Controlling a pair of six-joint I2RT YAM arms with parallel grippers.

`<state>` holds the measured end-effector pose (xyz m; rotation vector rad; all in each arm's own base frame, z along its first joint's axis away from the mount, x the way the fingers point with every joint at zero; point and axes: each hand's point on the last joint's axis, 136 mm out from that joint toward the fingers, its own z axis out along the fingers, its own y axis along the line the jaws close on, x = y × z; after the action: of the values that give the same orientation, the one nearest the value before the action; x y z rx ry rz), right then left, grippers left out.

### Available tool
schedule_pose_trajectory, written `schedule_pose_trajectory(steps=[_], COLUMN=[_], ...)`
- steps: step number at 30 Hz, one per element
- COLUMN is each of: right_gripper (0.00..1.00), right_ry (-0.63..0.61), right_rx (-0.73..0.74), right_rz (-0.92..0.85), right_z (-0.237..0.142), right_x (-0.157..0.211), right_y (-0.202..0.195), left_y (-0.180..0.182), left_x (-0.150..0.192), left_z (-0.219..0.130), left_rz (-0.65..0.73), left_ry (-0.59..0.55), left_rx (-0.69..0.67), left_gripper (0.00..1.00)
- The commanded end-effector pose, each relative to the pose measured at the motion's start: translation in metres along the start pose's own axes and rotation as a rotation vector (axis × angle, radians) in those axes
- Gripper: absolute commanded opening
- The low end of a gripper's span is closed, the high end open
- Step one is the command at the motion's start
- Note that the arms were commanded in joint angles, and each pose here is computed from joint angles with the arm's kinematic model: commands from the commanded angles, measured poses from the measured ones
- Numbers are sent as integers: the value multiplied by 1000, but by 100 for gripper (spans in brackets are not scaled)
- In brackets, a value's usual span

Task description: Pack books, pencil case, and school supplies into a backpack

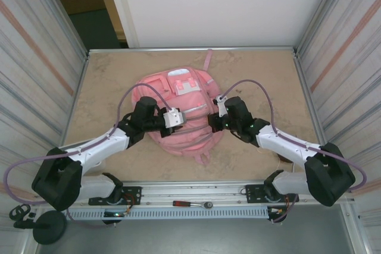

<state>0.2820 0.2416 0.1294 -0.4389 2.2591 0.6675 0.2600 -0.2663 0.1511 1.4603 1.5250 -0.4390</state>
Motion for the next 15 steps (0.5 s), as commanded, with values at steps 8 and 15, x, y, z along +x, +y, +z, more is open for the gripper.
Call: schedule_pose_trajectory(steps=[8, 15], right_gripper=[0, 0], right_ry=[-91, -115], right_rx=[-130, -197], right_rz=[-51, -94], right_z=[-6, -18], right_x=[-19, -22], right_y=[40, 67], left_y=[7, -2], left_x=[-17, -25], left_z=[-5, 24], left_rz=[55, 111], left_ry=[113, 164], left_rx=[-109, -39], left_gripper=[59, 47])
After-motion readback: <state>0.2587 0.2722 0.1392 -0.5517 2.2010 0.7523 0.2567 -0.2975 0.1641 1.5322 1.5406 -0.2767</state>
